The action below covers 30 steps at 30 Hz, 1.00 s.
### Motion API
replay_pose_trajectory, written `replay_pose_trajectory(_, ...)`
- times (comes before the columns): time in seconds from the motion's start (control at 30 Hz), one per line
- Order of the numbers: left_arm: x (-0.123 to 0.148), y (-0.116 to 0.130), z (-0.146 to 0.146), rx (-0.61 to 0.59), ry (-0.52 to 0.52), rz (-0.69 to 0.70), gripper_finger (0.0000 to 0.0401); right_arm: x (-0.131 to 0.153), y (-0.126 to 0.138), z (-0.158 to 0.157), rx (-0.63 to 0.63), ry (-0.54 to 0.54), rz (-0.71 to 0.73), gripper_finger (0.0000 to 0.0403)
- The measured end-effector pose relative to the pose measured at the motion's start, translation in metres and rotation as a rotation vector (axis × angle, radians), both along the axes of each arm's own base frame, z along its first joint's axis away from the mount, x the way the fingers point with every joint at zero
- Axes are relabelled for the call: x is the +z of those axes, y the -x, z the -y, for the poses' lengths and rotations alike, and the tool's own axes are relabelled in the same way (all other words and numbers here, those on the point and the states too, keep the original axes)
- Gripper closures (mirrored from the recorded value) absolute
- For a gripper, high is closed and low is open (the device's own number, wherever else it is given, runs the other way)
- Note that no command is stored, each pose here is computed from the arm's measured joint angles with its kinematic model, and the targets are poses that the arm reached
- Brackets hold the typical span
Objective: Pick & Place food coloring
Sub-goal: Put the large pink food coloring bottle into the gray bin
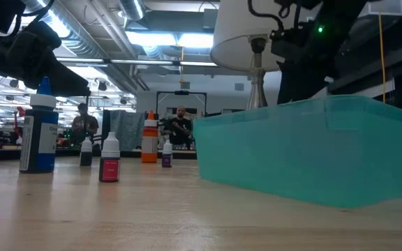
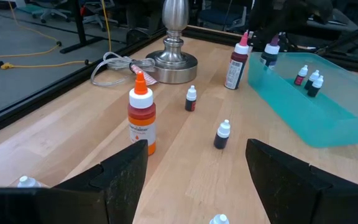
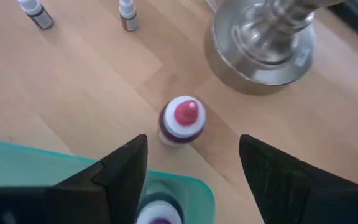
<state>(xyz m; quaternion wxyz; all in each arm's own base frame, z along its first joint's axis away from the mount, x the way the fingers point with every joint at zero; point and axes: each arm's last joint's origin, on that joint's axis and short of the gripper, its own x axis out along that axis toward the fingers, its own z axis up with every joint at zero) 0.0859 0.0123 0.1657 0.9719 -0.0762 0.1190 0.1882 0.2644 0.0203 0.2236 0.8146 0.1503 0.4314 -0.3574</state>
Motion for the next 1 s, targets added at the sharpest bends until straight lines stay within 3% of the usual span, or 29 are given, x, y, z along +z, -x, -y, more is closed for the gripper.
replay_pose_trajectory(0.2, 0.000, 0.000, 0.000, 0.000, 0.000, 0.000, 0.0136, -0.018, -0.001, 0.006, 0.020, 0.011, 0.048, 0.0148)
replay_pose_trajectory(0.77, 0.000, 0.000, 0.000, 0.000, 0.000, 0.000, 0.0133, -0.026, -0.008, 0.017, 0.032, 0.004, 0.033, 0.0149)
replay_pose_trajectory(1.0, 0.000, 0.000, 0.000, 0.000, 0.000, 0.000, 0.0132, -0.030, -0.009, 0.019, 0.040, -0.010, 0.008, 0.0171)
